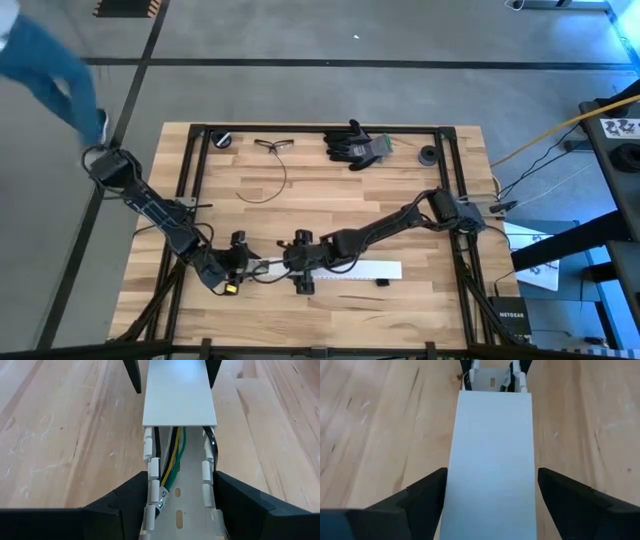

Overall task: Ziptie cables
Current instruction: Close the white cable duct lid

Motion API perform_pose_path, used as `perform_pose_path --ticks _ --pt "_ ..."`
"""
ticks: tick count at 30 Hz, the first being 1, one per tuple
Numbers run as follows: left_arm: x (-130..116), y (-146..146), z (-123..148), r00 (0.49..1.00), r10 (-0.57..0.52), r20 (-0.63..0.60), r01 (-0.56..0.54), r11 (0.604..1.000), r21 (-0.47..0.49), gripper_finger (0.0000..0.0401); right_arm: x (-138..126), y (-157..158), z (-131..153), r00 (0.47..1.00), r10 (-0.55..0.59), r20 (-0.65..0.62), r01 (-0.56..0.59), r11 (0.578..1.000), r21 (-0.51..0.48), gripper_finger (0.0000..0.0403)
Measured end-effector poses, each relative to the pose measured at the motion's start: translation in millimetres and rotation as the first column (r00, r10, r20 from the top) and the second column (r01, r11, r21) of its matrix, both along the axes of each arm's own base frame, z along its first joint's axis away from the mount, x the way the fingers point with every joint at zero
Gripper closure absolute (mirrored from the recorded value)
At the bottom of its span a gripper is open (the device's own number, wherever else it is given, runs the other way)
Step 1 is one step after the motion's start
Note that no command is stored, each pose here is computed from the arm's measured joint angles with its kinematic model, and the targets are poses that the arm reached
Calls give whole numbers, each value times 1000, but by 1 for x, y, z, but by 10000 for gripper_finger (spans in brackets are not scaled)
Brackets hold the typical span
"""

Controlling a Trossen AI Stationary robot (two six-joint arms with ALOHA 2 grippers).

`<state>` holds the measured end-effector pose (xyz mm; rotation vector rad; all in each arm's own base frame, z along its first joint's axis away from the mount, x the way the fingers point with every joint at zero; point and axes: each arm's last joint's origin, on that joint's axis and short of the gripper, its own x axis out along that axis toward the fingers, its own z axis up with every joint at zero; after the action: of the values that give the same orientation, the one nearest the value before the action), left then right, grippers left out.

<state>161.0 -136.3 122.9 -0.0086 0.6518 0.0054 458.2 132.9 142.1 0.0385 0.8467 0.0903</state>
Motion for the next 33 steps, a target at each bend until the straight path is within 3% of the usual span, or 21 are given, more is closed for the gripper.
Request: perform_pose_path --ticks 9,27,33 --pt "0 0 0 1000 1 1 -1 1000 -3 203 0 0 -5 1000 -14 10 14 1000 -11 193" --pt "2 2 -1 1000 -1 -5 1 1000 2 203 23 -1 -22 970 -65 234 53 997 56 189" --pt "1 2 -1 1000 -8 -11 8 1000 5 203 28 0 -25 971 -73 227 64 997 47 185"
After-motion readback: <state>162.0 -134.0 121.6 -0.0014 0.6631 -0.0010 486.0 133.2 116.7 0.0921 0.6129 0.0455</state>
